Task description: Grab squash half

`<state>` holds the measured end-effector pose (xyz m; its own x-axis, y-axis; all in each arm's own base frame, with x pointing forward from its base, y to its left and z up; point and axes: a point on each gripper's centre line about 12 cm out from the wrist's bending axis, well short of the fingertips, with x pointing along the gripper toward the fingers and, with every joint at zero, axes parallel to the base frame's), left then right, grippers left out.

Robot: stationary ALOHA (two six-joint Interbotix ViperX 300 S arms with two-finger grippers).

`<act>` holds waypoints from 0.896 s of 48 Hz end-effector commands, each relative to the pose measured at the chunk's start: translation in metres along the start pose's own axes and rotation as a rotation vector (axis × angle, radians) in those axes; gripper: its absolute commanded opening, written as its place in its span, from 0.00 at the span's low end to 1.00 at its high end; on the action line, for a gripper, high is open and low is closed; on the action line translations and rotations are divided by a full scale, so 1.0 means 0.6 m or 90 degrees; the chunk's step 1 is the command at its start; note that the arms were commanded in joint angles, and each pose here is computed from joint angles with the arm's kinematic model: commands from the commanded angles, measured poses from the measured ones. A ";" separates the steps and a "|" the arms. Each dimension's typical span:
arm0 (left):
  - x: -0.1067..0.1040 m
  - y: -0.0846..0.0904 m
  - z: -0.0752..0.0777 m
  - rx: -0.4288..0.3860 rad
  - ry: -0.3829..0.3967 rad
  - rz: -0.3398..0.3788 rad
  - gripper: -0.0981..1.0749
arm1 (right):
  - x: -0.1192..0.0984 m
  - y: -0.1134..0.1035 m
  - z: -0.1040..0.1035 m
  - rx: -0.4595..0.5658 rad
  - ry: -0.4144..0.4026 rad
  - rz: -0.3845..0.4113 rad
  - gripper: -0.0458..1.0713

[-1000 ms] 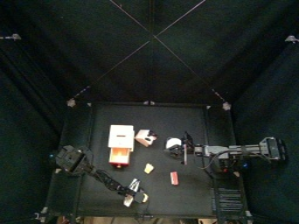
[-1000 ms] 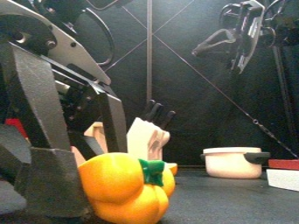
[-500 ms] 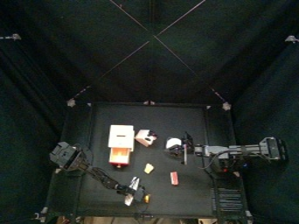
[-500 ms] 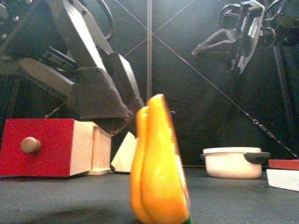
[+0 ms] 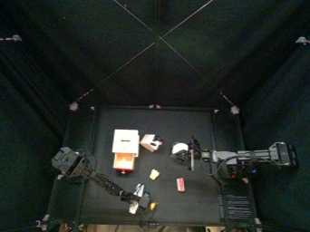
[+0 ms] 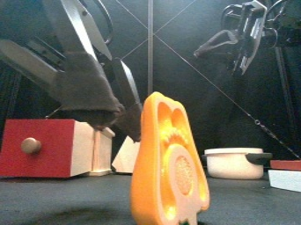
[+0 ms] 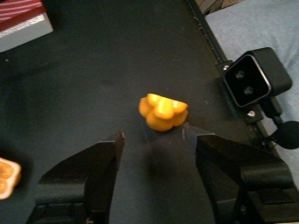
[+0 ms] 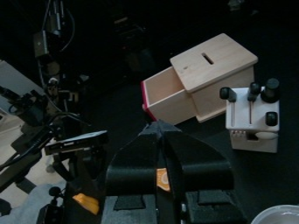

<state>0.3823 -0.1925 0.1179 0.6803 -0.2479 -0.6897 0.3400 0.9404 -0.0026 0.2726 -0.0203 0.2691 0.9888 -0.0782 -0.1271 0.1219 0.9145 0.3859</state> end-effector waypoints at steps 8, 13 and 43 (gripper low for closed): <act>0.002 -0.008 0.024 -0.028 -0.018 -0.026 0.96 | -0.001 0.003 0.010 -0.001 -0.015 0.004 0.28; 0.010 -0.008 0.026 -0.026 -0.019 -0.023 0.96 | 0.000 0.002 0.012 -0.001 -0.017 0.003 0.28; 0.050 0.012 0.047 -0.032 -0.027 -0.005 0.96 | -0.001 0.001 0.010 0.000 -0.014 0.001 0.28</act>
<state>0.4144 -0.1977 0.1045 0.6801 -0.2557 -0.6871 0.3139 0.9485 -0.0423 0.2723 -0.0219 0.2685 0.9881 -0.0843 -0.1286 0.1281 0.9137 0.3858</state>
